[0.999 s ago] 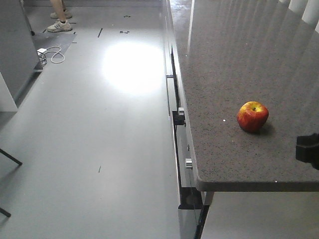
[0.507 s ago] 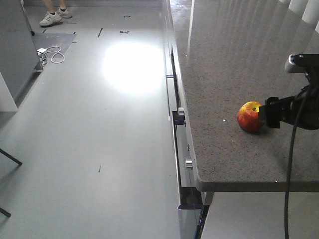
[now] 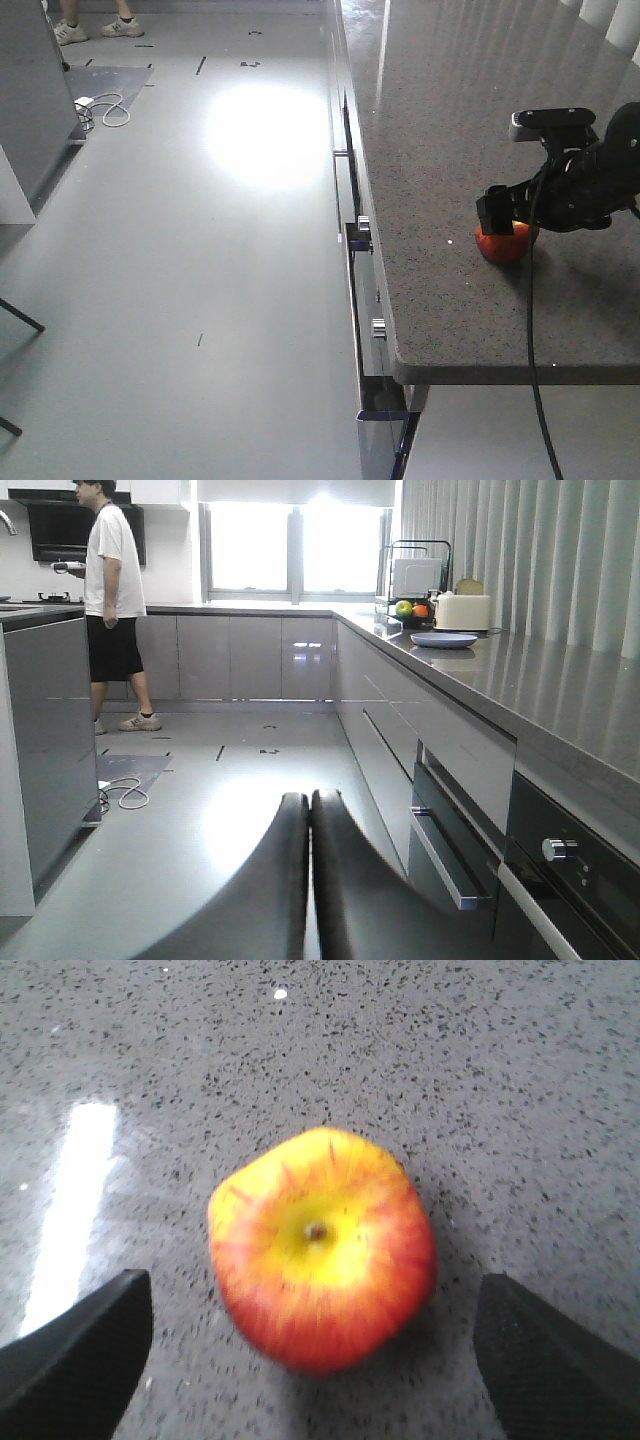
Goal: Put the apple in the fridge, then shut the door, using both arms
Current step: 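Reach the right gripper down over the apple on the counter, then close the right gripper on the apple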
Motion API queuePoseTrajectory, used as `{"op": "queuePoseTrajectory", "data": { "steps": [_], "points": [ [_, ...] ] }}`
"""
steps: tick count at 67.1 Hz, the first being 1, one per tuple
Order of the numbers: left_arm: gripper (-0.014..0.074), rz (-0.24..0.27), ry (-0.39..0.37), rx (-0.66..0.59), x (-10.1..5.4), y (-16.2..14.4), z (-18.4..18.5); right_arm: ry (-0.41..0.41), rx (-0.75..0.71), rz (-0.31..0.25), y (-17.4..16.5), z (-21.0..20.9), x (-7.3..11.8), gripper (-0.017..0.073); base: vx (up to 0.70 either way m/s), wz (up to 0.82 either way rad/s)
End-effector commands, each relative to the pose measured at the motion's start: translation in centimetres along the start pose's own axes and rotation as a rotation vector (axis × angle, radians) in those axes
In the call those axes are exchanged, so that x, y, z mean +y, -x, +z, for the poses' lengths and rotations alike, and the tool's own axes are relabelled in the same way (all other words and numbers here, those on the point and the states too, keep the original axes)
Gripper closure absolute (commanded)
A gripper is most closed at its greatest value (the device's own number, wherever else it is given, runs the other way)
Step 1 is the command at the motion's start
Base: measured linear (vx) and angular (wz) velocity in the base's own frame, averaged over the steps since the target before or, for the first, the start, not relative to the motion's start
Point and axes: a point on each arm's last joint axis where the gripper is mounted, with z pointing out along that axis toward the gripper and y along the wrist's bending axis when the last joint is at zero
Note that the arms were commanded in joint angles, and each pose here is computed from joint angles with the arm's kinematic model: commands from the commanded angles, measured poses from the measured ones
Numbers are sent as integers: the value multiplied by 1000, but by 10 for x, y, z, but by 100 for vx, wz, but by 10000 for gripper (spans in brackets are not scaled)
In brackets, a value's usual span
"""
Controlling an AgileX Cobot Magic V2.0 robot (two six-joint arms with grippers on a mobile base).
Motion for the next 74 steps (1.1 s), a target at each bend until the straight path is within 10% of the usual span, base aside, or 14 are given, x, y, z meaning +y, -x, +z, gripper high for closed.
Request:
{"op": "queuePoseTrajectory", "data": {
  "steps": [1,39,74],
  "points": [
    [600,-13,-11,-105,-1,13,-2,-12,-103,-12,21,-11,-3,-63,0,0],
    [600,-13,-11,-105,-1,13,-2,-10,-53,-8,28,29,-5,108,0,0],
    [600,-13,-11,-105,-1,13,-2,82,-19,65,25,-34,6,363,0,0]
  ]
}}
